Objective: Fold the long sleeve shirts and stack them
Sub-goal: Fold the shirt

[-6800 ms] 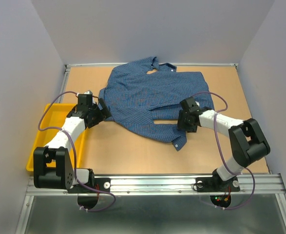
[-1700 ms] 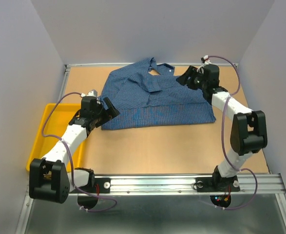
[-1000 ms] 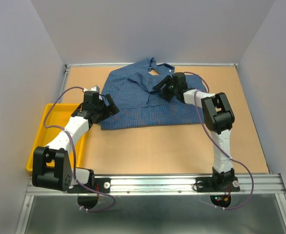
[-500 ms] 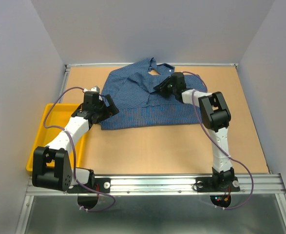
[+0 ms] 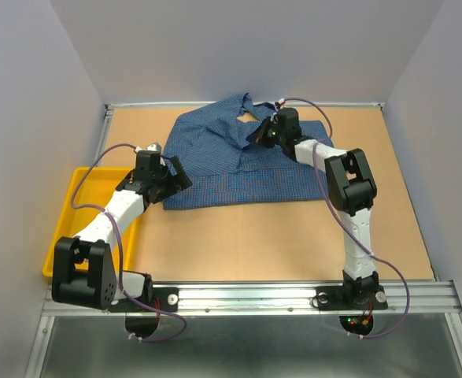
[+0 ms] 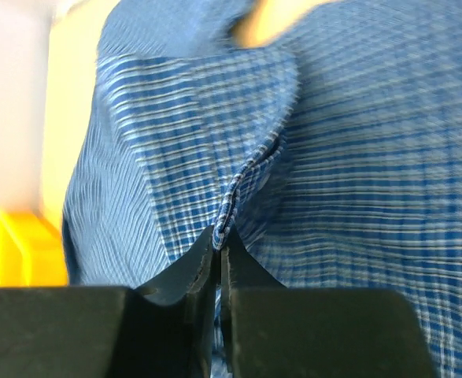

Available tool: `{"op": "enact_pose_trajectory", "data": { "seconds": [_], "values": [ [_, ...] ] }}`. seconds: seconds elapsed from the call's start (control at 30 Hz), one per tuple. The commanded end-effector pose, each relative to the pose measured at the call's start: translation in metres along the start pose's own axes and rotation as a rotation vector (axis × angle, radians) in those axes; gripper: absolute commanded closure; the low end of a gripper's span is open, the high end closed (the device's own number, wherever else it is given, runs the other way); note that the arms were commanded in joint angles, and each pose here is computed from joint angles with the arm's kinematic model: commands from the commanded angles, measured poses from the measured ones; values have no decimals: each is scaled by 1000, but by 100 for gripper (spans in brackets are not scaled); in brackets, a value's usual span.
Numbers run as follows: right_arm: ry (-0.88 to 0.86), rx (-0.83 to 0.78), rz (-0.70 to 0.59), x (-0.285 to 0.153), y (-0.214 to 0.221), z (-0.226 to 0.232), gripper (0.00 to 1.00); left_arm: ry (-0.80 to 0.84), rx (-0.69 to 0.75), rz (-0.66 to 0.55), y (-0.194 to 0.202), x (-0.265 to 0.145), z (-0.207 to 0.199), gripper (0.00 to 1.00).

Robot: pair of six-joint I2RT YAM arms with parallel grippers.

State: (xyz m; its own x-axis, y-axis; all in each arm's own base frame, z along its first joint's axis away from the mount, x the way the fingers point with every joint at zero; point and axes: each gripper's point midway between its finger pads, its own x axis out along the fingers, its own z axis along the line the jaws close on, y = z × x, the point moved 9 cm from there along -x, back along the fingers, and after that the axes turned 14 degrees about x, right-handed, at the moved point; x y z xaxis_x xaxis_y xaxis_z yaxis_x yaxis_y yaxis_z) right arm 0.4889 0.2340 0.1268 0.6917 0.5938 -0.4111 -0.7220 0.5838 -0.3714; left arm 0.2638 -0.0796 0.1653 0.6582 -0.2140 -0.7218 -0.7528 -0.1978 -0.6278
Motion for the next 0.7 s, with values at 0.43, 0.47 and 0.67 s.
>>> {"op": "enact_pose_trajectory", "data": {
  "seconds": [0.43,0.47,0.67],
  "values": [
    [151,-1221,175,-110,135,38,86,-6,2,-99,-11,-32,-4,2],
    [191,-1242,174,-117,140,31,75,-3,1,-103,-12,-34,-5,2],
    [252,-1128,88,-152,134,39,34,-4,-1,-105,-9,-36,-4,2]
  ]
}}
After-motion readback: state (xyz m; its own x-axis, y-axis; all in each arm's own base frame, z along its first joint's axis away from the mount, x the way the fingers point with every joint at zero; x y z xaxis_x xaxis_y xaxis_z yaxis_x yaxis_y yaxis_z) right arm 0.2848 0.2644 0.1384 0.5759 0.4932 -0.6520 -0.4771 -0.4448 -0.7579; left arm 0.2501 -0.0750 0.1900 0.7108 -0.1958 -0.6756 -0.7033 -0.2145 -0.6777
